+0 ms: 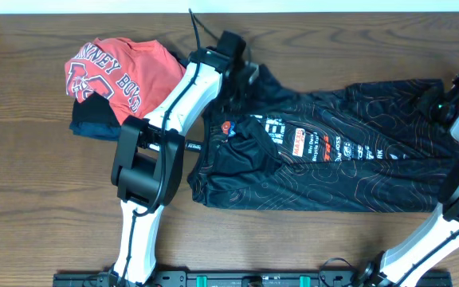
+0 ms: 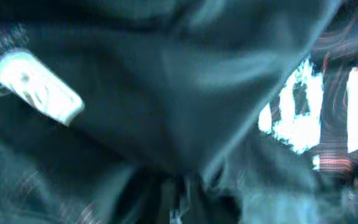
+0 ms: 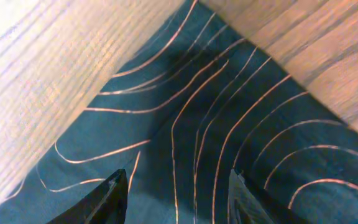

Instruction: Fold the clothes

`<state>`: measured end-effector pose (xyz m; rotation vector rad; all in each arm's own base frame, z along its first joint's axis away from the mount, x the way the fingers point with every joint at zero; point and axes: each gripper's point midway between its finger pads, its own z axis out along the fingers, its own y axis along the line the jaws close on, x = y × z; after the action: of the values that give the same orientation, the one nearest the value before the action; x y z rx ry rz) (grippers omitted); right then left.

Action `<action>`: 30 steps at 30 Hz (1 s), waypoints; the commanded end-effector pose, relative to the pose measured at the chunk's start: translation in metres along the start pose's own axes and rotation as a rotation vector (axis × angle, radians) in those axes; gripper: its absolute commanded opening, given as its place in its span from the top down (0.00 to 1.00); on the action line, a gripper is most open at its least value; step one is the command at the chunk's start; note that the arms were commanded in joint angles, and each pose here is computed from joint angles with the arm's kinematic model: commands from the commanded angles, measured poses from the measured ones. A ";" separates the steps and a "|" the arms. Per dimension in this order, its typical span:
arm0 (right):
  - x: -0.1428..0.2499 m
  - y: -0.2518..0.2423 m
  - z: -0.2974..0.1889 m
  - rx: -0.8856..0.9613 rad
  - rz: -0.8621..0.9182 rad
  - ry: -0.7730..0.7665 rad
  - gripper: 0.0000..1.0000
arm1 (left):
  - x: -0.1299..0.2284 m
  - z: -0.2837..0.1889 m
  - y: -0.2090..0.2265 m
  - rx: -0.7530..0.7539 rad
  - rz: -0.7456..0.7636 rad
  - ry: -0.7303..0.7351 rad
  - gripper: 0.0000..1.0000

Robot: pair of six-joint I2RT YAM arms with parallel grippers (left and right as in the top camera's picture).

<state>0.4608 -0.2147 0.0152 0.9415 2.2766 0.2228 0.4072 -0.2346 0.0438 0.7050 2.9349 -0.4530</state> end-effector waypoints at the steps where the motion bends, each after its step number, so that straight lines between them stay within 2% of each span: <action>1: -0.005 -0.004 -0.001 0.003 0.023 -0.012 0.50 | -0.002 -0.018 -0.012 -0.002 0.027 -0.026 0.61; 3: -0.005 -0.004 -0.001 0.001 0.024 -0.011 0.50 | -0.009 -0.019 -0.006 -0.039 0.034 -0.055 0.48; 9: -0.002 -0.005 -0.001 0.003 0.028 0.004 0.50 | -0.053 -0.030 0.024 -0.175 0.047 -0.235 0.34; 15: 0.006 0.002 -0.002 -0.043 0.036 0.043 0.53 | -0.095 -0.040 0.032 -0.202 0.138 -0.399 0.32; 19: 0.014 0.006 -0.002 -0.069 0.044 0.080 0.55 | -0.104 -0.018 0.047 -0.216 0.163 -0.409 0.31; 22: 0.025 0.010 -0.004 -0.097 0.057 0.128 0.50 | -0.111 -0.002 0.061 -0.222 0.153 -0.428 0.32; 30: 0.032 0.001 -0.007 -0.087 0.088 0.167 0.45 | -0.109 0.027 0.074 -0.211 0.140 -0.407 0.31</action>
<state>0.4490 -0.1908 0.0105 0.9656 2.3454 0.4235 0.5373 -0.2295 0.0243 0.6719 2.4809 -0.2441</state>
